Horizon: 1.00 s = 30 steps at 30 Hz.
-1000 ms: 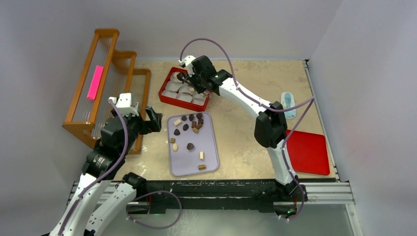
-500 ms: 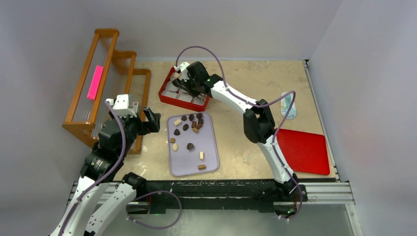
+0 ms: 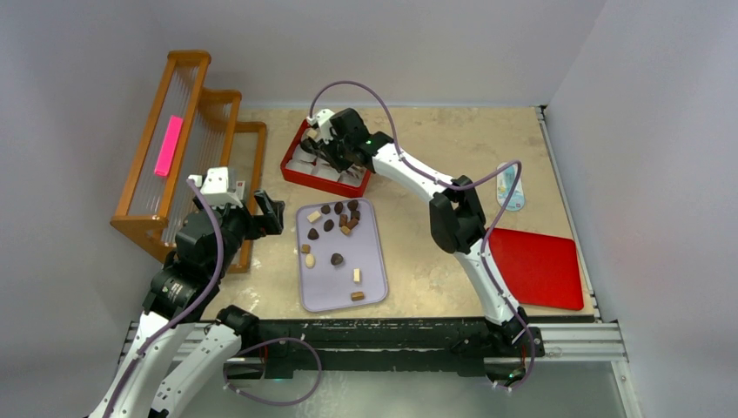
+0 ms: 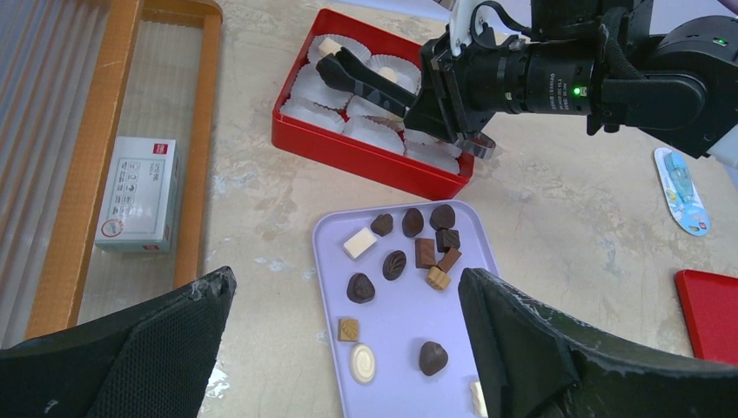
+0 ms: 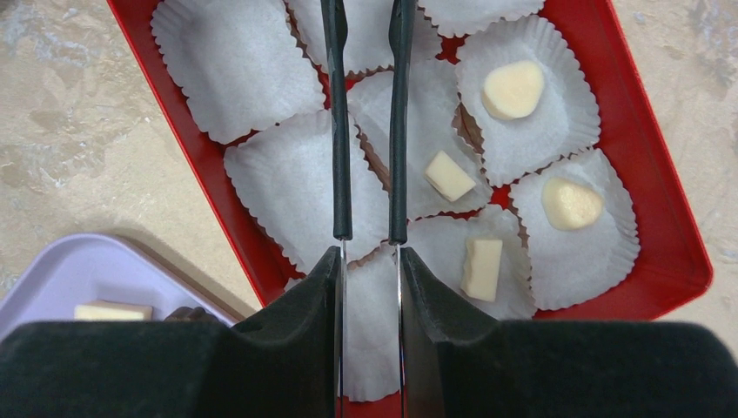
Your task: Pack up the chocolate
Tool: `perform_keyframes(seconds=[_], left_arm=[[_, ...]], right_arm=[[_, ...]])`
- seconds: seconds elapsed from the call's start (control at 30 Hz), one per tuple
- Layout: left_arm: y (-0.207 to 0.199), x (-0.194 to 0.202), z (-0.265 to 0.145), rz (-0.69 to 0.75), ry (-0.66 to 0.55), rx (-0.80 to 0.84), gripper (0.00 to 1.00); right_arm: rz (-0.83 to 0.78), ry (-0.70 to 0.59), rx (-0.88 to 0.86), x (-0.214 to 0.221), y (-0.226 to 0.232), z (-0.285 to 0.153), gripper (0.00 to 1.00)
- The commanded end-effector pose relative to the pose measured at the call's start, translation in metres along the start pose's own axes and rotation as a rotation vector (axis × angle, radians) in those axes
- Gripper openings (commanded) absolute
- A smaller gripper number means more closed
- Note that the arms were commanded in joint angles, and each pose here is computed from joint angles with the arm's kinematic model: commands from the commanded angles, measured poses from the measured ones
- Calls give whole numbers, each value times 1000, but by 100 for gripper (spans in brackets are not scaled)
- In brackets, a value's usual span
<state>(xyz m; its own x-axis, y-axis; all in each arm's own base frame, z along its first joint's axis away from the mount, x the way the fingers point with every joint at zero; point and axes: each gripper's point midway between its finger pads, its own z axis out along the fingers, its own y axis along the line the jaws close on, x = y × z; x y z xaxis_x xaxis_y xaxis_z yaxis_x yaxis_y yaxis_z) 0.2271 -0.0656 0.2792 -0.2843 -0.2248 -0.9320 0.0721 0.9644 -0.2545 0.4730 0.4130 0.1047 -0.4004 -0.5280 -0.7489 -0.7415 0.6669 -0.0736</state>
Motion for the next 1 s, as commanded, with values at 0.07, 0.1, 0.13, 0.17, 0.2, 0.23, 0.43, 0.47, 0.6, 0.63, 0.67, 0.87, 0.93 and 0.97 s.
perform_keyframes(seconds=[0.07, 0.1, 0.13, 0.17, 0.2, 0.23, 0.43, 0.47, 0.6, 0.63, 0.67, 0.87, 0.93, 0.97], left_arm=[[-2, -6, 3, -10, -25, 3, 100], [-2, -6, 3, -9, -25, 3, 100], [-2, -6, 3, -8, -25, 3, 100], [-2, -6, 2, -9, -27, 3, 100], [-2, -6, 3, -9, -26, 3, 100], [-2, -6, 2, -9, -27, 4, 100], [-2, -6, 2, -10, -25, 3, 100], [-2, -6, 2, -10, -25, 3, 100], [-2, -6, 2, -10, -26, 3, 100], [-2, -6, 2, -10, -26, 3, 100], [-2, -6, 2, -10, -26, 3, 100], [-2, -6, 2, -10, -25, 3, 100], [-2, -6, 2, -10, -25, 4, 100], [-2, -6, 2, -10, -25, 4, 100]], right_arm=[[-25, -92, -24, -32, 3, -3, 30], [-25, -93, -22, -33, 3, -3, 30], [-26, -95, -21, -34, 3, -3, 31], [-26, -96, -20, -34, 3, -3, 33], [-27, -99, -17, -35, 2, -4, 34], [-27, -101, -15, -36, 2, -4, 36], [-30, -119, -7, -43, 1, -9, 39], [-30, -123, -6, -45, 0, -11, 39], [-31, -133, -3, -50, -1, -15, 40], [-32, -136, -3, -51, -1, -16, 40], [-32, -138, -2, -53, -1, -18, 40], [-35, -162, 3, -66, -2, -41, 39], [-34, -172, 8, -70, -3, -51, 39], [-34, -175, 8, -72, -3, -56, 38]])
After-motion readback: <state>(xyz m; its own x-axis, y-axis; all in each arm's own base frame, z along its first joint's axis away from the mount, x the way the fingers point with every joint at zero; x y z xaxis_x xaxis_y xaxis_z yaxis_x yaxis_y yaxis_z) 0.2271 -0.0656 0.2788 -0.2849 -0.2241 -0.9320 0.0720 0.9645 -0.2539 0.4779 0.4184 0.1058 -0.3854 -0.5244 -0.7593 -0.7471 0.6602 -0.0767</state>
